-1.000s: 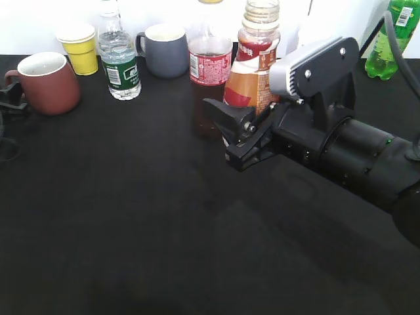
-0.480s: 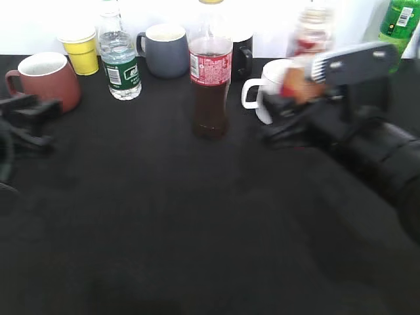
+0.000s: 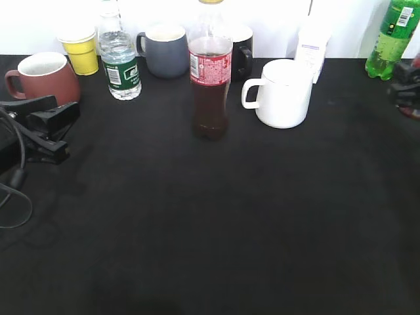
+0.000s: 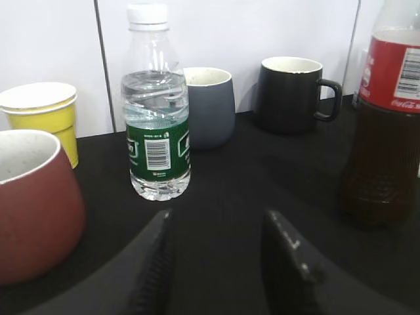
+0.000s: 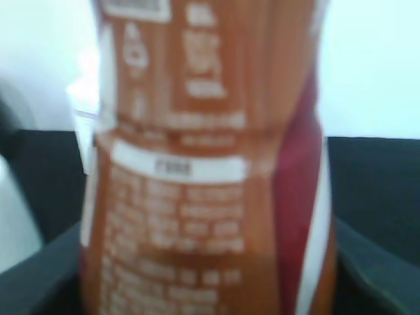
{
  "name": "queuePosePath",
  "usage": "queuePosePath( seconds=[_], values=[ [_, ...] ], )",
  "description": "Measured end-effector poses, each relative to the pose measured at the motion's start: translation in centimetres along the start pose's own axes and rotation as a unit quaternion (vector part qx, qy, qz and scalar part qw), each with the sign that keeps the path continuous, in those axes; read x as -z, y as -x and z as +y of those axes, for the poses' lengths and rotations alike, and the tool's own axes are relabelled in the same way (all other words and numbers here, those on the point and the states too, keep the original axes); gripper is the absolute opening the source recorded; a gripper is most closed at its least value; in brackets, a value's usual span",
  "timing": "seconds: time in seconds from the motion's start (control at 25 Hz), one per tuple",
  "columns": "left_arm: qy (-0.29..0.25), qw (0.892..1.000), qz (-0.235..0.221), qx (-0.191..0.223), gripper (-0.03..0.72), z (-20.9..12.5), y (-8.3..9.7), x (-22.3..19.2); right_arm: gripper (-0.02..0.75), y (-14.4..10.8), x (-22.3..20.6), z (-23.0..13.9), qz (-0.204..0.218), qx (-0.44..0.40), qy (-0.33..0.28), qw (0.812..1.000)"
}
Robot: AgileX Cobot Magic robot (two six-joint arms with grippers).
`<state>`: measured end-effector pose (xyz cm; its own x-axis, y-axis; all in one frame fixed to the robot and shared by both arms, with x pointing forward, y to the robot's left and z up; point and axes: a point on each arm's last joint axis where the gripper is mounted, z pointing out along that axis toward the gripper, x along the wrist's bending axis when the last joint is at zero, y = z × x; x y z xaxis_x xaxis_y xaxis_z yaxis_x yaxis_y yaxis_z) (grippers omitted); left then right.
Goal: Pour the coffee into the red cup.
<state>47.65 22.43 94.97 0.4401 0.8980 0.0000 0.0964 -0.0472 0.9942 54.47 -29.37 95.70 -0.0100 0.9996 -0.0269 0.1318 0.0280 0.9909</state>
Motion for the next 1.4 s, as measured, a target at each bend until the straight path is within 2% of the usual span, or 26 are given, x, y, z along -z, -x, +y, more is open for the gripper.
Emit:
queuePosePath(
  seconds=[0.12, 0.32, 0.48, 0.64, 0.8, 0.88, 0.96, 1.08, 1.28, 1.4],
  values=[
    [0.01, 1.0, -0.001, 0.007, 0.333, 0.2, 0.0, 0.0, 0.528, -0.4, -4.0, -1.4, 0.031, 0.003, -0.009, 0.999],
    [0.012, 1.0, -0.001, 0.009, 0.329, 0.2, 0.0, 0.0, 0.528, -0.7, -9.6, -4.0, 0.046, -0.014, -0.014, 0.999],
    [0.013, 1.0, -0.001, 0.01, 0.329, 0.2, 0.0, 0.0, 0.528, -1.2, -11.5, -5.9, 0.067, 0.001, -0.022, 0.998],
    [0.013, 1.0, -0.001, 0.01, 0.328, 0.2, 0.0, 0.0, 0.528, -1.4, -12.9, -6.3, 0.076, 0.002, -0.005, 0.997],
    [0.013, 1.0, -0.001, 0.01, 0.328, 0.2, 0.0, 0.0, 0.548, -1.6, -13.0, -6.5, 0.092, 0.009, -0.002, 0.996],
    [0.013, 1.0, -0.001, 0.01, 0.328, 0.2, 0.0, 0.0, 0.587, -1.6, -12.9, -7.0, 0.092, 0.012, -0.026, 0.995],
    [0.013, 1.0, -0.001, 0.01, 0.328, 0.2, 0.0, 0.0, 0.592, -1.5, -12.0, -6.7, 0.087, 0.009, -0.035, 0.996],
    [0.014, 1.0, -0.001, 0.01, 0.328, 0.3, 0.0, 0.0, 0.592, -1.4, -10.1, -5.7, 0.08, 0.004, -0.039, 0.996],
    [0.014, 1.0, -0.001, 0.01, 0.328, 0.3, 0.0, 0.0, 0.591, -0.9, -6.0, -7.3, 0.054, -0.016, -0.094, 0.994],
    [0.002, 1.0, 0.0, 0.01, 0.328, 0.0, 0.0, 0.0, 0.591, -0.7, -3.7, -5.4, 0.049, -0.015, -0.089, 0.995]
  ],
)
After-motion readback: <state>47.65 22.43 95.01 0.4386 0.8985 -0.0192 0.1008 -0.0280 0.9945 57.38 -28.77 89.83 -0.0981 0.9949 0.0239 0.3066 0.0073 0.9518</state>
